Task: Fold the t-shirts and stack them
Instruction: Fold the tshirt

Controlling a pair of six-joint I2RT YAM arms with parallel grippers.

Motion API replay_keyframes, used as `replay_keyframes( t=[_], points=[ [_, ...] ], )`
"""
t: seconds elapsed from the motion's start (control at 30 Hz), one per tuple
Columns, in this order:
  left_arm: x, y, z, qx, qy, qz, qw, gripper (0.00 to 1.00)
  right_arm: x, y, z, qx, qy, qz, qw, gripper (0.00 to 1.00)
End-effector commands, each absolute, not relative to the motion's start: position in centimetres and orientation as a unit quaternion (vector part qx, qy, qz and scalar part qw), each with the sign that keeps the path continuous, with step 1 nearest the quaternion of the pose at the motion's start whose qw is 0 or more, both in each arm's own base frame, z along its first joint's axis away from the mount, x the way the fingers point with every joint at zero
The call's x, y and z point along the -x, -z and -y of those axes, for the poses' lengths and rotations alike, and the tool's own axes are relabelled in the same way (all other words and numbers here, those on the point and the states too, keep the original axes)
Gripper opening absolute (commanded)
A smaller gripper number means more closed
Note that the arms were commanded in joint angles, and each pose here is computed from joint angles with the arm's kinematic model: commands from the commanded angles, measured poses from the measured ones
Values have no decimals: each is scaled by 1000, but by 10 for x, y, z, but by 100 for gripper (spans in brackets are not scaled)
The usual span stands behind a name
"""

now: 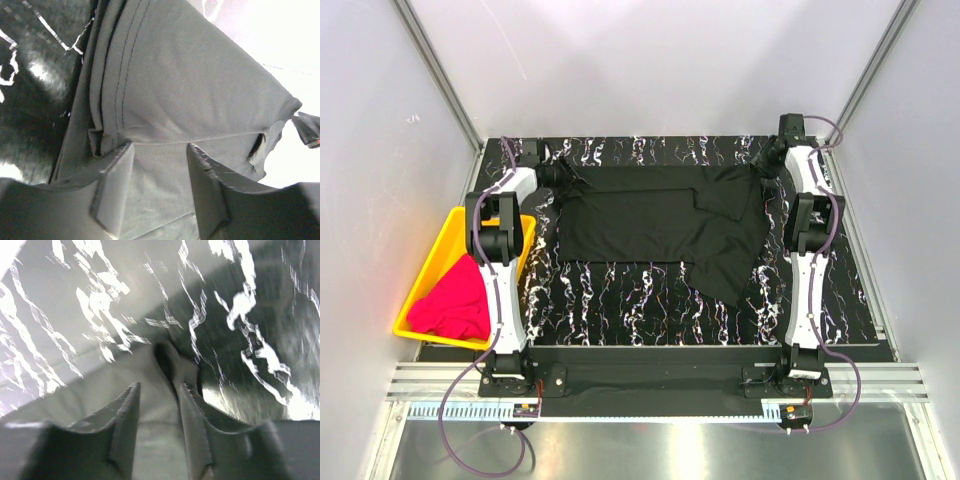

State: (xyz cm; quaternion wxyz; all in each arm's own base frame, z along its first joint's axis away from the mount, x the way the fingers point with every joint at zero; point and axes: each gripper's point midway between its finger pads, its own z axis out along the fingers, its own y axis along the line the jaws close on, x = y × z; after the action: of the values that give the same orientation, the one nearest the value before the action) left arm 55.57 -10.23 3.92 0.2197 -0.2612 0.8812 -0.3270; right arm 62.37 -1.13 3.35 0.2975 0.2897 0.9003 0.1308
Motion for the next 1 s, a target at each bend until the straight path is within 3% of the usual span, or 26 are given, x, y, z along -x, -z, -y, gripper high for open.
replay_keyframes(
  t=[0.0,0.1,0.17,0.3,0.33,0.4,0.43,0.47,0.5,0.73,0.97],
  points=[
    [-558,-117,105,220,294,-880,303,57,-625,-77,16,-279,-114,-901,311,51],
    [-528,-163,109,177,253,-890,335,63,-617,-131,21,-282,-104,-891,341,65],
    [-499,-163,108,158,225,-902,332,64,-599,-130,24,-286,-87,-898,322,71],
    [-426,-181,126,127,214,-912,327,63,-543,-161,19,-274,-81,-911,297,75],
    [-399,-155,125,130,201,-924,298,62,-521,-138,17,-274,-73,-923,260,75],
    [-372,-147,122,141,178,-927,300,62,-496,-154,11,-261,-81,-926,261,76],
    [-348,-137,123,139,170,-930,294,61,-471,-131,6,-253,-75,-938,225,82],
    [-339,-134,120,160,161,-928,296,61,-457,-130,0,-245,-81,-942,216,95],
    [-331,-129,118,169,156,-928,293,61,-430,-128,-7,-237,-85,-946,204,100],
    [-296,-94,84,260,106,-920,272,60,-329,-119,-61,-207,-120,-953,183,100],
    [-303,-58,74,343,138,-905,208,52,-287,-108,-87,-258,-215,-929,156,100]
  ],
)
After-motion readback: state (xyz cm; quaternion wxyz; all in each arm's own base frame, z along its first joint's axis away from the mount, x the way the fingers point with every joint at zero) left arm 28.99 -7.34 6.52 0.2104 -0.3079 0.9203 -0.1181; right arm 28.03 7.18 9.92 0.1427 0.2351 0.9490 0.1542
